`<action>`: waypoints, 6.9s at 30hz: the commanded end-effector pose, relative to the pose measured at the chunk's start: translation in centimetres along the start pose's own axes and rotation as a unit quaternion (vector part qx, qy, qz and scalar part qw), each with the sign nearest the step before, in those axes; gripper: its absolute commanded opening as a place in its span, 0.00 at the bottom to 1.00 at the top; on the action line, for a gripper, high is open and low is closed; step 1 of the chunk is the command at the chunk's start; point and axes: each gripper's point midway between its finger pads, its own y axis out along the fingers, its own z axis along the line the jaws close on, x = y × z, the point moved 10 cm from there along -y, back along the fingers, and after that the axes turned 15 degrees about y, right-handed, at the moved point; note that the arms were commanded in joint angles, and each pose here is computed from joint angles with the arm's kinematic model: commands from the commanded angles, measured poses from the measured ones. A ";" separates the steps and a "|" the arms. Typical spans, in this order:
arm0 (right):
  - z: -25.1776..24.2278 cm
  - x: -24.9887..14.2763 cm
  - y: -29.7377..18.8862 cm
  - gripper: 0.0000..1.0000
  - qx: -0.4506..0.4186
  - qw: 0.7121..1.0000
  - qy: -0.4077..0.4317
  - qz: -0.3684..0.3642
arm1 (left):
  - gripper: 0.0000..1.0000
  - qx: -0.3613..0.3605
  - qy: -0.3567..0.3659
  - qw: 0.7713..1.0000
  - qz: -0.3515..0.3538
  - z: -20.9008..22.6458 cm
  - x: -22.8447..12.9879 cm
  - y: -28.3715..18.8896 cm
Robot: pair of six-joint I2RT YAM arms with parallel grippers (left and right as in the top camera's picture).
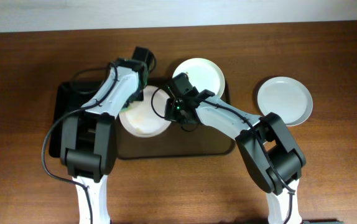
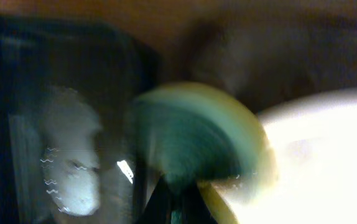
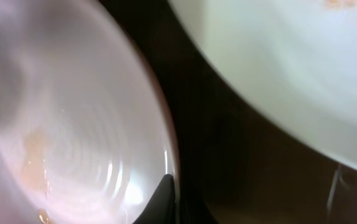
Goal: Clean dirty plates on tray and stack at the side
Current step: 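Scrub the held plate with the sponge in the left gripper, then carry the plate with the right gripper and stack it on the side plate, then grasp the last stained plate on the tray with the right gripper, then scrub the held plate with the sponge in the left gripper, then carry the plate with the right gripper and stack it on the side pile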
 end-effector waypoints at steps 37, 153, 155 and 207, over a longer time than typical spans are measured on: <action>2.3 -6.2 -22.7 0.04 -0.307 0.827 -0.231 -0.411 | 0.01 -0.345 -0.083 0.934 -0.032 3.7 3.6 -4.9; -2.1 4.6 0.0 0.04 -0.146 0.988 0.013 0.048 | 0.01 -0.418 0.044 0.907 -0.026 -1.8 0.7 0.4; -2.0 4.7 0.0 0.04 -0.143 0.988 0.013 0.047 | 0.01 -0.301 0.035 0.953 -0.020 -0.2 0.8 1.9; -2.0 7.3 -9.9 0.04 -0.106 0.994 -0.038 0.009 | 0.01 -0.446 0.062 0.892 -0.027 6.4 3.8 -3.0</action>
